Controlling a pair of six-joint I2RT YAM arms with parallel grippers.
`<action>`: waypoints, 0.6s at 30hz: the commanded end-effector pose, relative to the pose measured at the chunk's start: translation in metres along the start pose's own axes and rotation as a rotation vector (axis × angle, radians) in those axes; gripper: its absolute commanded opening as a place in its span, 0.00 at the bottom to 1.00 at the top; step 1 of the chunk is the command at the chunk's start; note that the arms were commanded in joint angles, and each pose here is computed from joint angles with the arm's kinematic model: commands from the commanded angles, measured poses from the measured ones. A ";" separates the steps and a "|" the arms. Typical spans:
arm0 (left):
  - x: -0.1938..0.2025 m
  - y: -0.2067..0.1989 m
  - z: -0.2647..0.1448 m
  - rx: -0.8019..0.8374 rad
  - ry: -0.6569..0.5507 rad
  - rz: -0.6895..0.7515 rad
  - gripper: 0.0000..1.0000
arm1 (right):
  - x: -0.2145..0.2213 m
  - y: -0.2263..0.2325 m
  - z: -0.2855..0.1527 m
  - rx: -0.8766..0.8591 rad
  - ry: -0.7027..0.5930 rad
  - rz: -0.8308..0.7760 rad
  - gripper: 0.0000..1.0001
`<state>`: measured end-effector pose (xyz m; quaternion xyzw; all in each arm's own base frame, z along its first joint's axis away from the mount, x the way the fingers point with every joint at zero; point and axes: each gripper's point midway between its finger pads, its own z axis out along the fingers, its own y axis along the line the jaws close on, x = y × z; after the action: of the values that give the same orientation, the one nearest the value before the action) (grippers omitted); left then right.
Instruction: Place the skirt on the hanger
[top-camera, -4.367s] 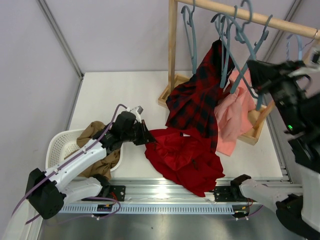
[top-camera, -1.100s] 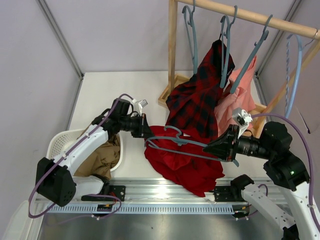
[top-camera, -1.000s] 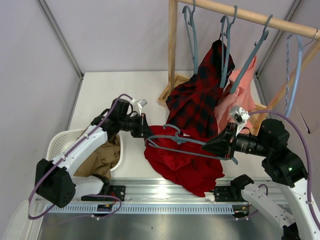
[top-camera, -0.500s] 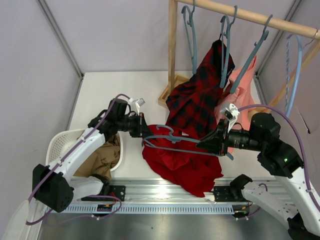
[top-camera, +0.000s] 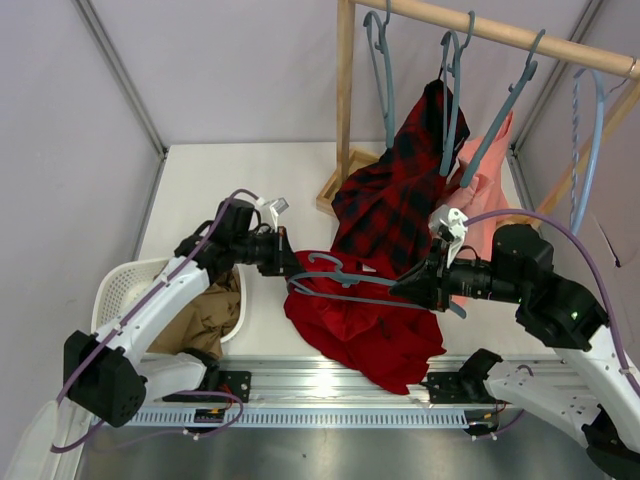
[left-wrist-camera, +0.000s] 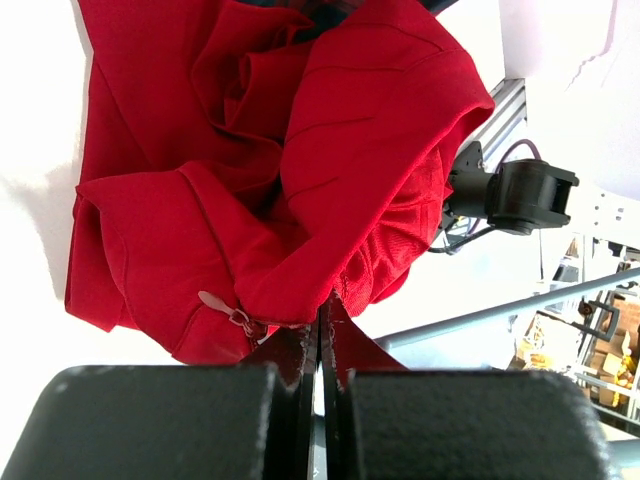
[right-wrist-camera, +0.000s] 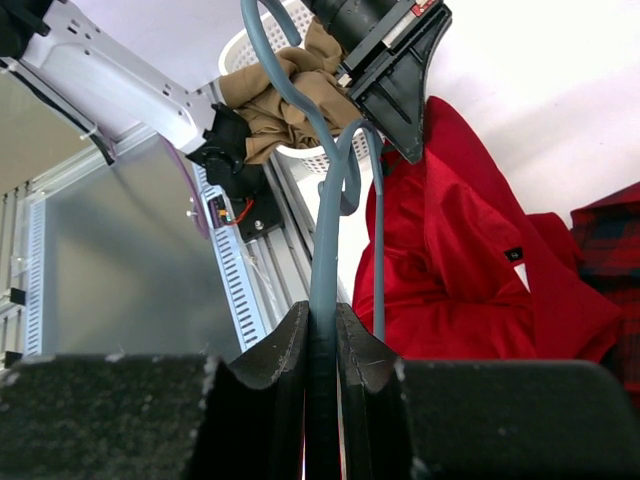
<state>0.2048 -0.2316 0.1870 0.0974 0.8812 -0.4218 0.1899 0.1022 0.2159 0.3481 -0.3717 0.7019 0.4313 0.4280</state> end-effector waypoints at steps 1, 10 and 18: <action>-0.001 -0.005 -0.007 0.011 -0.020 0.004 0.00 | -0.021 0.000 -0.006 0.032 -0.057 -0.060 0.00; 0.004 -0.005 -0.007 0.021 -0.022 -0.014 0.00 | -0.030 -0.001 0.002 0.036 -0.054 -0.094 0.00; 0.009 -0.002 -0.008 0.015 -0.021 -0.017 0.00 | -0.037 -0.003 0.009 0.053 -0.045 -0.120 0.00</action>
<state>0.1974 -0.2273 0.1801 0.0943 0.8835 -0.4186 0.1879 0.1094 0.2284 0.3469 -0.3924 0.7091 0.4074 0.4210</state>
